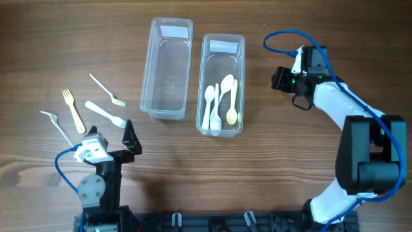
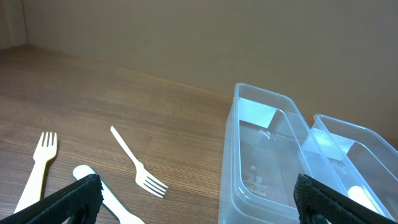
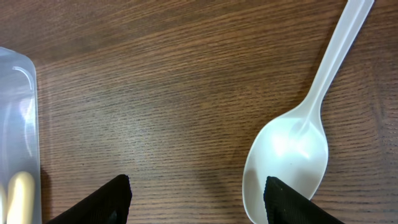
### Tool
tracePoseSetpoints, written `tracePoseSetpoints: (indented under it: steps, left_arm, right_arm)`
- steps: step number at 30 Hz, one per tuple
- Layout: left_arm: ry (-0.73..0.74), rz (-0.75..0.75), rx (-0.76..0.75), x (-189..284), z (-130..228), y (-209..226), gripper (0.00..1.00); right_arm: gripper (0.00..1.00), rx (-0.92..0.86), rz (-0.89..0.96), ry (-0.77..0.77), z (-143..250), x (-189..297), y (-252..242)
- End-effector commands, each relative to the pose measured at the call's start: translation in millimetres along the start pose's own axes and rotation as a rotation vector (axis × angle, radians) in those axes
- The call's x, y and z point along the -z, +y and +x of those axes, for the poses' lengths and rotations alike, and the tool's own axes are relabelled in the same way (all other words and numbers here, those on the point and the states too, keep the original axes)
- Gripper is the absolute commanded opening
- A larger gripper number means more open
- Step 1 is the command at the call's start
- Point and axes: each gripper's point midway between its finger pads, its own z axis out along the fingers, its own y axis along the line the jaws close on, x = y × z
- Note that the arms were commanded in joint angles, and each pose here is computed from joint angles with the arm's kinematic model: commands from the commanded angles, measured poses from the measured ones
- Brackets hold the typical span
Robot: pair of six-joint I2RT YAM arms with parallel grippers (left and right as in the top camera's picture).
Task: Pack container
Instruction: 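Move the right gripper to the last white spoon and grasp it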
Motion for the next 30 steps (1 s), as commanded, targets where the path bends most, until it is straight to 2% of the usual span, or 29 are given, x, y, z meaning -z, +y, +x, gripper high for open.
tracePoseSetpoints:
  steps: [1, 8, 13, 17, 25, 28, 30]
  left_arm:
    - [-0.001, 0.004, -0.020, 0, 2, 0, 1.00]
    - [-0.001, 0.004, -0.020, 0, 2, 0, 1.00]
    - [-0.001, 0.004, -0.020, 0, 2, 0, 1.00]
    - [-0.001, 0.004, -0.020, 0, 2, 0, 1.00]
    - [-0.001, 0.004, -0.020, 0, 2, 0, 1.00]
    - [-0.001, 0.004, -0.020, 0, 2, 0, 1.00]
    - [-0.001, 0.004, -0.020, 0, 2, 0, 1.00]
  right_arm:
    - [0.68, 0.004, 0.041, 0.019, 3, -6, -8]
    - [0.72, 0.007, 0.207, 0.107, 26, -1, -38]
    - [0.72, 0.001, 0.224, 0.126, 31, 2, -43]
    - [0.73, 0.048, 0.173, 0.071, 14, 16, -30]
    - [0.74, 0.124, 0.093, -0.149, -38, 80, -1]
    - [0.79, 0.213, 0.092, -0.188, -48, 82, 2]
    - [0.84, 0.373, 0.112, -0.184, -50, 70, 0]
